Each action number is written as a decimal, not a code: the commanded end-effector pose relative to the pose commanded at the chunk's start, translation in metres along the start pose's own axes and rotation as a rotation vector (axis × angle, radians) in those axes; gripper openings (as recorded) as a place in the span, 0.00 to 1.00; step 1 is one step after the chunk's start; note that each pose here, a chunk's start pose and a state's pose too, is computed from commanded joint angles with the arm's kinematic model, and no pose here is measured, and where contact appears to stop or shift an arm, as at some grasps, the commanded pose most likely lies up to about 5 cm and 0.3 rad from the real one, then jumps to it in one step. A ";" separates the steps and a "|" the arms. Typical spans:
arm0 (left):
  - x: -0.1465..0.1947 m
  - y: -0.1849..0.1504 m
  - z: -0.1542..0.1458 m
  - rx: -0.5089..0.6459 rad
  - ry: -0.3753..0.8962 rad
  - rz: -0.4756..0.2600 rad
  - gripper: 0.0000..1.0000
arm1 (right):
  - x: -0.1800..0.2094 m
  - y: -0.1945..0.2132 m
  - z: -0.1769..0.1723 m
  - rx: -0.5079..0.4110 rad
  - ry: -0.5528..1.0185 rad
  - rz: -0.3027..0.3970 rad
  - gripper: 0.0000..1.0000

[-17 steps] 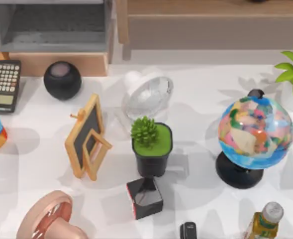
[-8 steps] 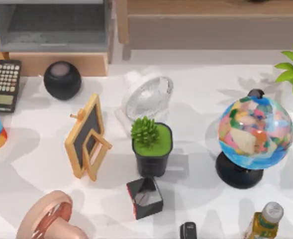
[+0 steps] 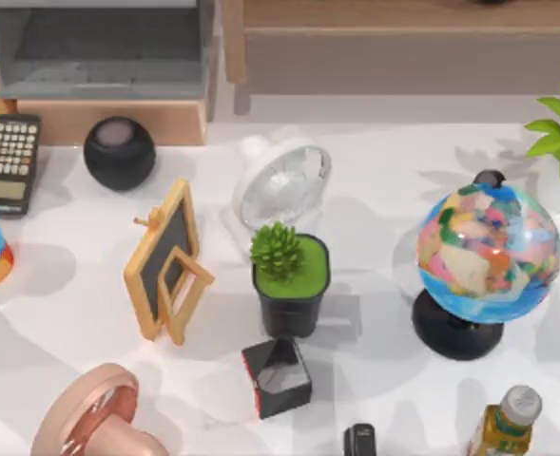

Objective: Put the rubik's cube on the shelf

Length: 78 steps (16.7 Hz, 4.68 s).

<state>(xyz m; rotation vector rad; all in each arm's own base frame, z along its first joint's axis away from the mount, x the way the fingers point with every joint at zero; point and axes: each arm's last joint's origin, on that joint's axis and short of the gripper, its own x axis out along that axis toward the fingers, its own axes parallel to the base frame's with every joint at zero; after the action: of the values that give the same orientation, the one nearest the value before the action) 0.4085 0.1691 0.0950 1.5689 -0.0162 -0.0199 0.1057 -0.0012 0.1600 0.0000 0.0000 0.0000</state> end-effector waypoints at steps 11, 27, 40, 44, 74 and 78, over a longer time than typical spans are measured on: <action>0.024 0.000 -0.002 0.002 0.003 0.002 0.92 | 0.000 0.000 0.000 0.000 0.000 0.000 1.00; 0.024 0.000 -0.002 0.002 0.003 0.002 0.00 | 0.000 0.000 0.000 0.000 0.000 0.000 1.00; -0.029 -0.007 -0.003 -0.014 0.006 -0.022 0.00 | 0.000 0.000 0.000 0.000 0.000 0.000 1.00; -0.040 -0.005 -0.003 -0.011 0.006 -0.015 0.00 | 0.000 0.000 0.000 0.000 0.000 0.000 1.00; -0.164 -0.008 -0.002 -0.013 0.005 -0.022 0.15 | 0.000 0.000 0.000 0.000 0.000 0.000 1.00; -0.164 -0.008 -0.002 -0.013 0.005 -0.022 0.45 | 0.000 0.000 0.000 0.000 0.000 0.000 1.00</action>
<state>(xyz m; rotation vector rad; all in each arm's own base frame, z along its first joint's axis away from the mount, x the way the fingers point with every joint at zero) 0.2446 0.1748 0.0875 1.5556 0.0052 -0.0336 0.1057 -0.0012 0.1600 0.0000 0.0000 0.0000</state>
